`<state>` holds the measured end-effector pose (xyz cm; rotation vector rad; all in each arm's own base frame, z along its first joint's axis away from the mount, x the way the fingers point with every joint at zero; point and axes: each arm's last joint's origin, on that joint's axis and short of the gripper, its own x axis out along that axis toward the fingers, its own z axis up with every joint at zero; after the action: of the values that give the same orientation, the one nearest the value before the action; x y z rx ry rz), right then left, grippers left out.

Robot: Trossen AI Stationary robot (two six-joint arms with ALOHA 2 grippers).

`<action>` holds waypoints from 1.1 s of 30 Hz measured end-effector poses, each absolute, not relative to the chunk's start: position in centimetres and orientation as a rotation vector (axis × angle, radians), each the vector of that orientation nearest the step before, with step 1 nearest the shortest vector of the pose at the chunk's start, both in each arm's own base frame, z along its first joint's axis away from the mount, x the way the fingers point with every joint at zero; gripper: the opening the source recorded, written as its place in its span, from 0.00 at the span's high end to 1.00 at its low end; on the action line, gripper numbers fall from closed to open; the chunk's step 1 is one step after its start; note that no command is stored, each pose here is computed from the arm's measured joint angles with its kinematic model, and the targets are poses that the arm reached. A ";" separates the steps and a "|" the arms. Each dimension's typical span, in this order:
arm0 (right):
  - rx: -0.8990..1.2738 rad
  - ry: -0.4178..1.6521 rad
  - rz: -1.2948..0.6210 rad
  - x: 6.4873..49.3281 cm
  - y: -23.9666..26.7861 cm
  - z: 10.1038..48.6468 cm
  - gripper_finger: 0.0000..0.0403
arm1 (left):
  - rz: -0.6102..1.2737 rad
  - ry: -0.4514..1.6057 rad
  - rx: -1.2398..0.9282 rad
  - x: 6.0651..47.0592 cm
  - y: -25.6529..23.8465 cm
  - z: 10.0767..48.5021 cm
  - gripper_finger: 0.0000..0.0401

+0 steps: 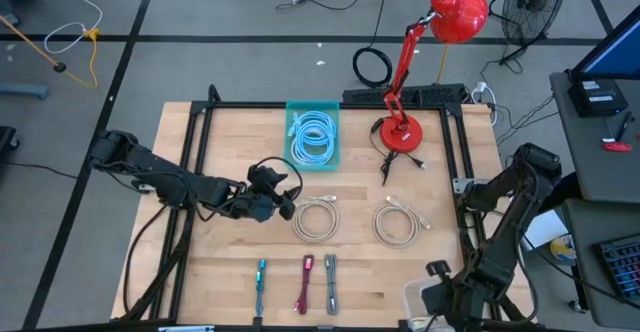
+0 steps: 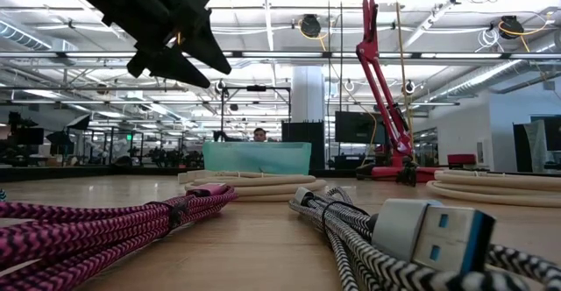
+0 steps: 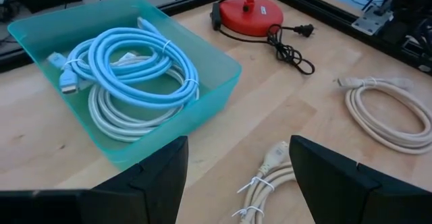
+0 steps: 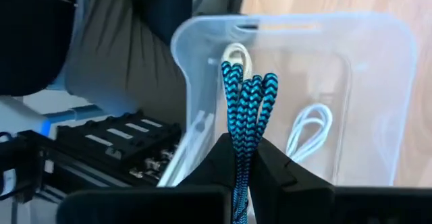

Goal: Pick & Place USB Port
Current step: Put the right blue USB cable into the transparent bin, then put the gray USB cable into the transparent bin

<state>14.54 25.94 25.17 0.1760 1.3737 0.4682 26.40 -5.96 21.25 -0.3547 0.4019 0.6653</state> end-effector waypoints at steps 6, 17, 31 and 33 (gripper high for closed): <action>0.216 1.355 0.480 14.6 26.1 23.9 0.98 | 0.663 0.405 -0.347 26.4 -6.0 21.2 0.35; 0.267 1.333 0.534 14.6 26.0 22.2 0.97 | 0.660 0.411 -0.331 26.4 -5.9 21.2 0.35; 0.279 1.339 0.522 14.6 26.0 22.2 0.68 | 0.660 0.413 -0.324 26.4 -5.9 21.2 0.35; 0.271 1.335 0.529 14.6 26.0 22.2 0.66 | 0.661 0.412 -0.326 26.4 -5.9 21.2 0.35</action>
<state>14.62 25.98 22.25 0.2714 1.3346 0.5293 26.40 -5.91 21.24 -0.3256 0.4123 0.6611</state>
